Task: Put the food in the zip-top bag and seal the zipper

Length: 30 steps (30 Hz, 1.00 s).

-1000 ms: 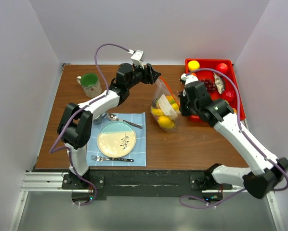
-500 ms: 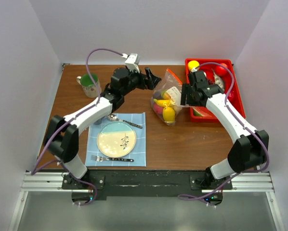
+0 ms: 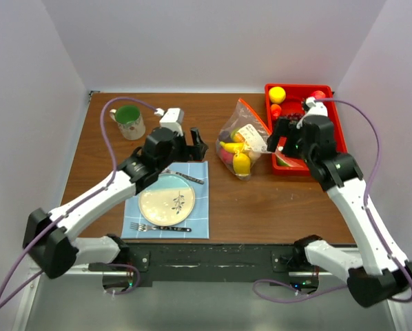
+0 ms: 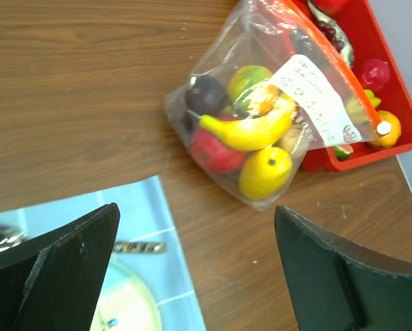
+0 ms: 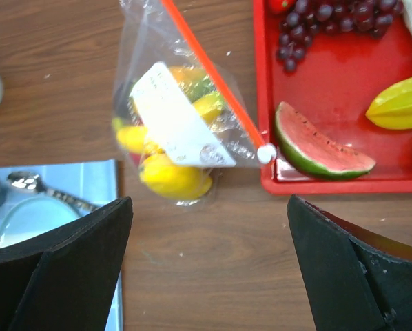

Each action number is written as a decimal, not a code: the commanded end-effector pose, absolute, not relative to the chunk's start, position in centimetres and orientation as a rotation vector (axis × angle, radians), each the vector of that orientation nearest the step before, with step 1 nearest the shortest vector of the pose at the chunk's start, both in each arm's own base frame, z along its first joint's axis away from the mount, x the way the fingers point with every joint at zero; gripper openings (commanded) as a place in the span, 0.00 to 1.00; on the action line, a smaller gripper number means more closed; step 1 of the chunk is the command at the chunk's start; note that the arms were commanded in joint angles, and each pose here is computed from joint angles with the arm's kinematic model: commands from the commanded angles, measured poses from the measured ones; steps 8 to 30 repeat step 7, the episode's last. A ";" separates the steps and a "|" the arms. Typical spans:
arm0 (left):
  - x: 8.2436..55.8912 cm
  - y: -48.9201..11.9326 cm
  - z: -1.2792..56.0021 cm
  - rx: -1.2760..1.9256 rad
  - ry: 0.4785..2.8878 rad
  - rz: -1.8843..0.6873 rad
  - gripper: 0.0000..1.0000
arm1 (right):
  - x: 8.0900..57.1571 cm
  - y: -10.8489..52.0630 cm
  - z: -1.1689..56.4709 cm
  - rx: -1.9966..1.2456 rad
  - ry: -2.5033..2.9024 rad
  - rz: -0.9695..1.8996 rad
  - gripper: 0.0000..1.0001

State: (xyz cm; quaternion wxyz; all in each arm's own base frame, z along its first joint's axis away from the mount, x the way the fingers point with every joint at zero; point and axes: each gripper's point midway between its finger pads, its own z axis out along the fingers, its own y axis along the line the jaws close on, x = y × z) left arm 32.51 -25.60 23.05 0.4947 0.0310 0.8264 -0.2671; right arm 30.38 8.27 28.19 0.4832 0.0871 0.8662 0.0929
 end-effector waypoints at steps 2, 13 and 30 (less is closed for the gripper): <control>31.1 -21.6 24.4 0.025 1.951 -0.547 1.00 | 28.4 8.5 28.5 0.222 2.055 0.313 0.99; 30.8 -21.7 25.6 0.009 1.895 -0.600 1.00 | 27.3 8.1 28.7 0.227 2.041 0.319 0.99; 30.8 -21.7 25.6 0.009 1.895 -0.600 1.00 | 27.3 8.1 28.7 0.227 2.041 0.319 0.99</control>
